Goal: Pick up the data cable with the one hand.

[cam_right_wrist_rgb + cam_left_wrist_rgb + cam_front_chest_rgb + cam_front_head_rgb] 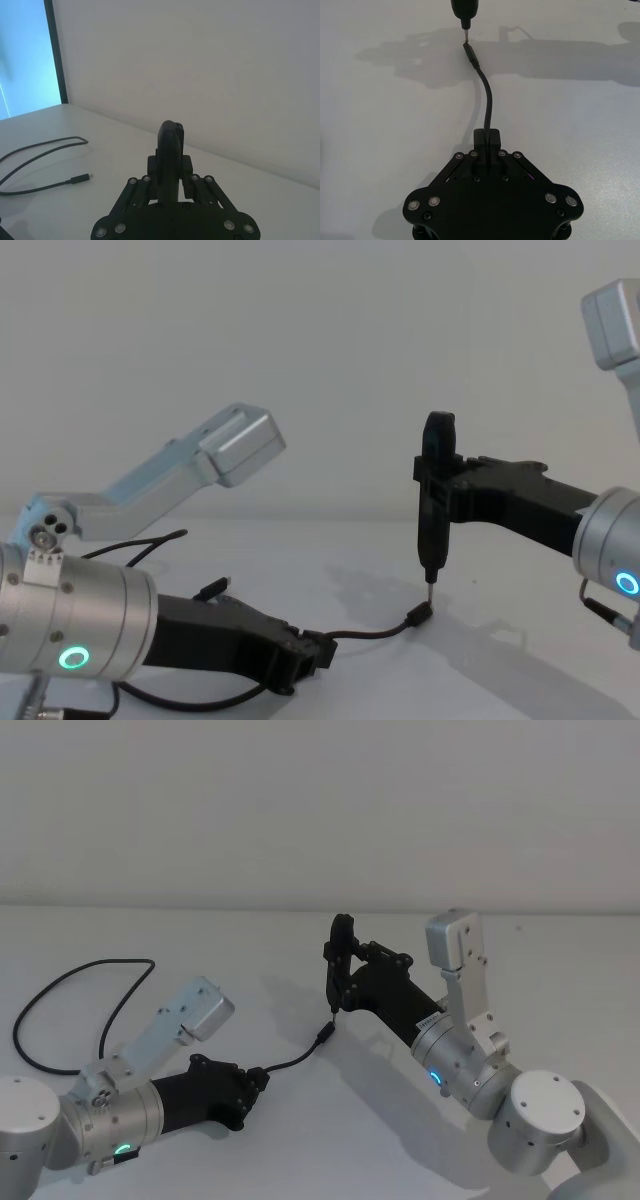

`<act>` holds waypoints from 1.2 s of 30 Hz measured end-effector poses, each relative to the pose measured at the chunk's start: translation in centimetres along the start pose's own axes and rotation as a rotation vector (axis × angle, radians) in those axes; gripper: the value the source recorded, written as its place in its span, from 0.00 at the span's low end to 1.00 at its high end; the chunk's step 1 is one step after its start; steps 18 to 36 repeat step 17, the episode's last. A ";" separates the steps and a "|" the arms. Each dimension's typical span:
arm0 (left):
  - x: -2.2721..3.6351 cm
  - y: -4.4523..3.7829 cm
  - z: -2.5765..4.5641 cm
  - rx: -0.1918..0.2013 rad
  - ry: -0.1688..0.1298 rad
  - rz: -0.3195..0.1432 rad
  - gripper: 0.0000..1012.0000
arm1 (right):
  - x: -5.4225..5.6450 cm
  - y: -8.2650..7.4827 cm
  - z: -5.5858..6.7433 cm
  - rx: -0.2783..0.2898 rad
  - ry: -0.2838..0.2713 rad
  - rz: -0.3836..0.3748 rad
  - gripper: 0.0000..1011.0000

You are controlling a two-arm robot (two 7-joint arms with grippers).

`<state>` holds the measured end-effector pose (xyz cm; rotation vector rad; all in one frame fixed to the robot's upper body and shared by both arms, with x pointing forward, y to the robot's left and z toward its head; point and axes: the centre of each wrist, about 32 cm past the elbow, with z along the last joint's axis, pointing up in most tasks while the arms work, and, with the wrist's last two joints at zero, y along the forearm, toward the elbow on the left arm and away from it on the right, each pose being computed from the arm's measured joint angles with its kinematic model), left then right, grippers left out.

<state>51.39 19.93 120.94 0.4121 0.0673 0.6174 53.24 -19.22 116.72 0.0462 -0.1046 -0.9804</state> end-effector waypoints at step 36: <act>0.00 0.00 0.00 0.000 0.000 0.000 0.04 | 0.0 0.0 0.1 0.001 -0.002 -0.001 0.27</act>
